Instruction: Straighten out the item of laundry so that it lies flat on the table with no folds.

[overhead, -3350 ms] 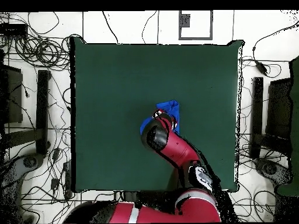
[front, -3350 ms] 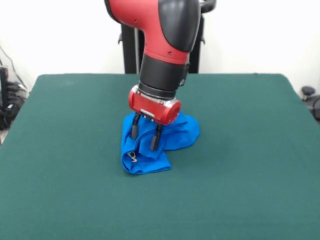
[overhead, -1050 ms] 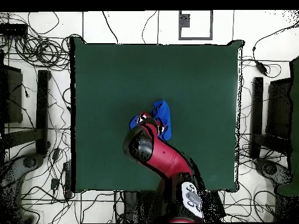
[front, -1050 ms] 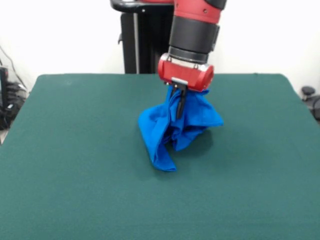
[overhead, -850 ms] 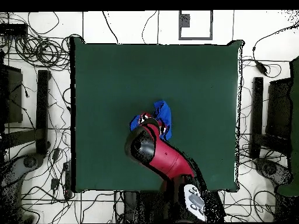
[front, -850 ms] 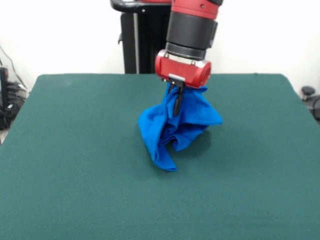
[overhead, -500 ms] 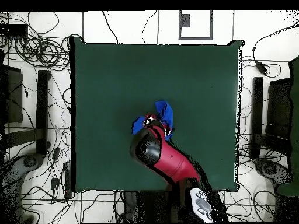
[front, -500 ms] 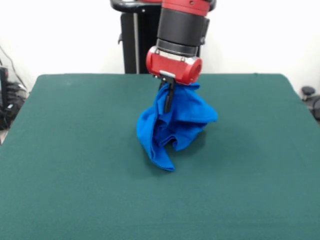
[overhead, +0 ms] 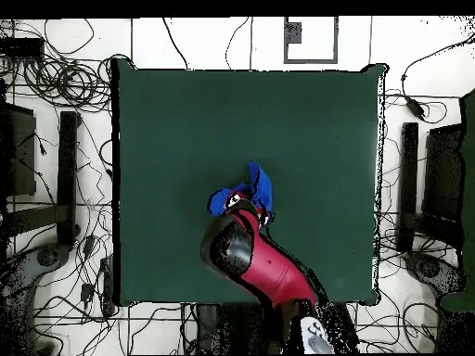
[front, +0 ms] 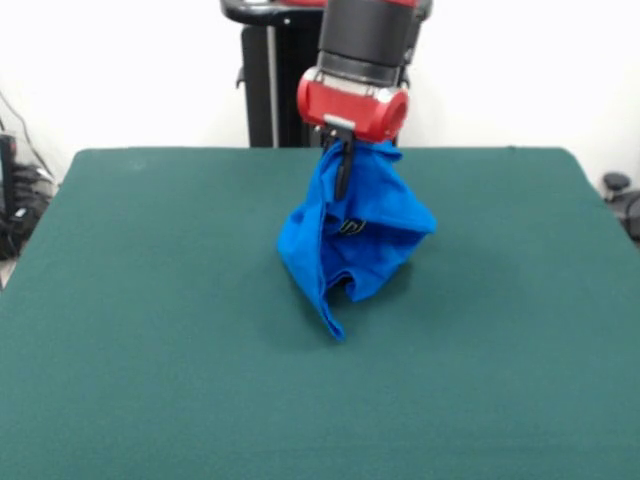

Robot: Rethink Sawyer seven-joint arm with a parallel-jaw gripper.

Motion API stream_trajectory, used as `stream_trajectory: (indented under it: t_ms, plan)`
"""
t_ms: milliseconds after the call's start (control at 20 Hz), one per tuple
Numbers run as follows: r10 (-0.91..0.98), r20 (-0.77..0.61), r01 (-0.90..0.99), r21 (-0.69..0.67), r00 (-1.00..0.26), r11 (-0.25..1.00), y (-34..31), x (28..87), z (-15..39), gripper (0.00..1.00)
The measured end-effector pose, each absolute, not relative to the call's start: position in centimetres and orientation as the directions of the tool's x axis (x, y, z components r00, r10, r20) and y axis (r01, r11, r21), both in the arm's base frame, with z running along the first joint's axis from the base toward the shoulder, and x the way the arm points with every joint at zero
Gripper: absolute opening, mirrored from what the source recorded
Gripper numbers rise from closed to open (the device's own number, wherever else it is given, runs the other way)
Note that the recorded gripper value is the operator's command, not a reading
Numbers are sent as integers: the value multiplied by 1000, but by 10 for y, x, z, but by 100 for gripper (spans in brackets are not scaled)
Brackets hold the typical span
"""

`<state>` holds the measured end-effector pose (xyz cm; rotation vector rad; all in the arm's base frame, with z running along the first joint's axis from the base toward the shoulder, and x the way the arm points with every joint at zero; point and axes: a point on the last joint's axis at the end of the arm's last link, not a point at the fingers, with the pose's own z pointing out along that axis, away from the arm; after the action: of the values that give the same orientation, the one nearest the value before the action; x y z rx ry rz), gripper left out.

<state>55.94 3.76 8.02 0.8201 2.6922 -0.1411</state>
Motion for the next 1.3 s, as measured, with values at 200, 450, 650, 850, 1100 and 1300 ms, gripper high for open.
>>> stream_trajectory:
  t_ms: [200,450,650,850,1100,1300]
  plan:
    - [515,-336,548,-4,-789,837,56,555,98,0]
    - [507,-311,538,-19,-804,842,74,545,116,0]
    - [510,-275,536,-26,-815,844,83,535,129,0]
    - [527,-271,552,-23,-806,833,78,534,138,0]
    - [546,-284,575,-25,-788,818,68,535,145,0]
    - [551,-286,583,-35,-784,812,63,530,153,0]
